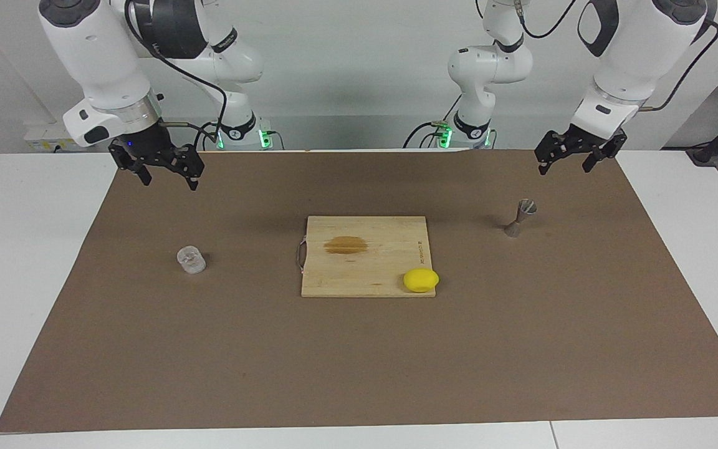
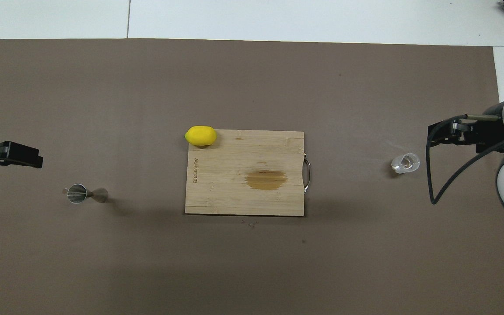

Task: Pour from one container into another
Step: 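Move the left gripper down toward the small metal cup, opening it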

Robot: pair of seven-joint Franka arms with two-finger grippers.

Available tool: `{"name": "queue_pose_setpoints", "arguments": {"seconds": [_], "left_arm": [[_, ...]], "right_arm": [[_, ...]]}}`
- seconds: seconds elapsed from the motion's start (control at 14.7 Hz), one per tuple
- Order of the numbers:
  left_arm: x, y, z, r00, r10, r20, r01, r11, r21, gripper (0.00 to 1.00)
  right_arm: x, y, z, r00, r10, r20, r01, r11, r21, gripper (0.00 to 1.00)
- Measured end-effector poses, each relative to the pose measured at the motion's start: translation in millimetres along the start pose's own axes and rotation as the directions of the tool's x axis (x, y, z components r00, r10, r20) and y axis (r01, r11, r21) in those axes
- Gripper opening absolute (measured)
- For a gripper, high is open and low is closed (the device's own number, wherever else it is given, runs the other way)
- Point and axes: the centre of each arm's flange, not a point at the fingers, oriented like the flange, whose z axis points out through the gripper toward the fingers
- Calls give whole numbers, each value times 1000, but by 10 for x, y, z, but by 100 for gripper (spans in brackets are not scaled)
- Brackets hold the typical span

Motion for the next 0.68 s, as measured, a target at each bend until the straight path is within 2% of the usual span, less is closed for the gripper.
{"name": "queue_pose_setpoints", "arguments": {"seconds": [0.14, 0.34, 0.68], "left_arm": [[-52, -327, 47, 995, 95, -31, -97, 992, -85, 100], [-148, -698, 183, 987, 144, -75, -157, 968, -198, 100], [-145, -1201, 651, 936, 296, -192, -347, 871, -347, 100]], "right_arm": [[0, 0, 0, 1000, 0, 0, 0, 1000, 0, 100], [0, 0, 0, 1000, 0, 0, 0, 1000, 0, 100], [0, 0, 0, 1000, 0, 0, 0, 1000, 0, 100]]}}
